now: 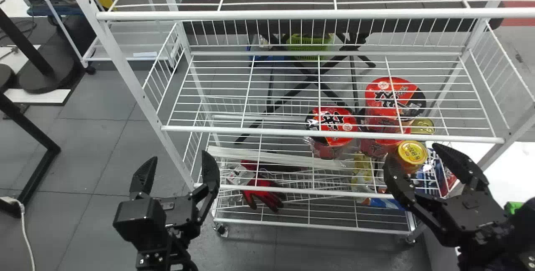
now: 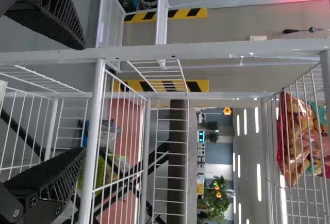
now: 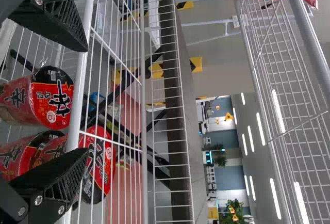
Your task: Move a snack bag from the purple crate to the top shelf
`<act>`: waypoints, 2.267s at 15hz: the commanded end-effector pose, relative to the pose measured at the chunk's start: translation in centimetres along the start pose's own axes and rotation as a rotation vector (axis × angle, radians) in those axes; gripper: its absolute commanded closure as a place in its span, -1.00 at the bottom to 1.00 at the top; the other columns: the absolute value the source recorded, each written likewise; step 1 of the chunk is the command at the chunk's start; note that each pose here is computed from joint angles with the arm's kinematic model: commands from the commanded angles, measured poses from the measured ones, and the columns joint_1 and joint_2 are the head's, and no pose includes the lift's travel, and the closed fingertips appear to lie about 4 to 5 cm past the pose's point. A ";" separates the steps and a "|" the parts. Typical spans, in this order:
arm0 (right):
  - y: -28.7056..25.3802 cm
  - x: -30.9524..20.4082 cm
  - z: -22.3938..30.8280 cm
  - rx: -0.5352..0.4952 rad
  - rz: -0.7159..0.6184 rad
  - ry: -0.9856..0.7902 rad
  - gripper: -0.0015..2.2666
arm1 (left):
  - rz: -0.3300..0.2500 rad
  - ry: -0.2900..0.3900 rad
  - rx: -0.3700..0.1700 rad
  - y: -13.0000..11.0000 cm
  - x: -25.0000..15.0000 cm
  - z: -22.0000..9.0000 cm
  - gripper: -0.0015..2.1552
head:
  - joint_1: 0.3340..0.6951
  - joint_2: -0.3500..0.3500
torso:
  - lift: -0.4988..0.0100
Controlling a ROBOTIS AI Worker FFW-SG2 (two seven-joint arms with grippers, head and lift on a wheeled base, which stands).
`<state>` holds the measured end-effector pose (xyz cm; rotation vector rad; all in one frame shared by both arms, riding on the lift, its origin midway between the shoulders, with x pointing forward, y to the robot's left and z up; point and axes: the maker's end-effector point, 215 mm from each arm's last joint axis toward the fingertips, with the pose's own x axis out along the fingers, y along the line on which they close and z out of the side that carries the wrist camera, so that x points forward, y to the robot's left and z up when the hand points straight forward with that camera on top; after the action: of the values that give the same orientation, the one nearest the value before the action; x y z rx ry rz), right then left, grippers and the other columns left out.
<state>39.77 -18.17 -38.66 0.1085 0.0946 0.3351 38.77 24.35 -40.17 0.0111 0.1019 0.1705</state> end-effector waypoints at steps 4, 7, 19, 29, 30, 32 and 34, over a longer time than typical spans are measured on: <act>0.3 0.1 0.0 -0.001 0.006 -0.001 -0.88 | -0.001 -0.004 -0.001 0.0 0.0 0.2 -0.89 | 1.00 0.27 | -0.46; 0.3 0.1 0.1 -0.003 0.007 -0.003 -0.88 | -0.001 -0.003 0.001 0.0 -0.1 0.2 -0.89 | 1.00 0.27 | -0.51; 0.0 0.3 -0.3 0.000 0.004 -0.008 -0.88 | 0.002 0.003 0.008 0.1 0.1 -0.3 -0.89 | 1.00 0.27 | -0.70; 0.8 0.0 0.0 0.015 0.067 -0.024 -0.88 | 0.003 0.001 0.009 0.1 0.3 -0.4 -0.89 | 1.00 0.27 | -0.81; 0.9 -0.1 0.1 0.029 0.084 -0.030 -0.88 | 0.003 0.001 0.009 0.1 0.3 -0.4 -0.89 | 1.00 0.28 | -0.81; 0.9 -0.1 0.2 0.031 0.083 -0.033 -0.88 | 0.003 0.001 0.009 0.1 0.3 -0.4 -0.89 | 1.00 0.31 | -0.81; 0.9 -0.1 0.2 0.028 0.079 -0.036 -0.88 | 0.003 0.000 0.009 0.1 0.3 -0.4 -0.89 | 1.00 0.30 | -0.81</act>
<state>39.38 -17.36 -38.37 0.1468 0.0621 0.4131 38.98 24.54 -40.63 0.0201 0.1033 0.1726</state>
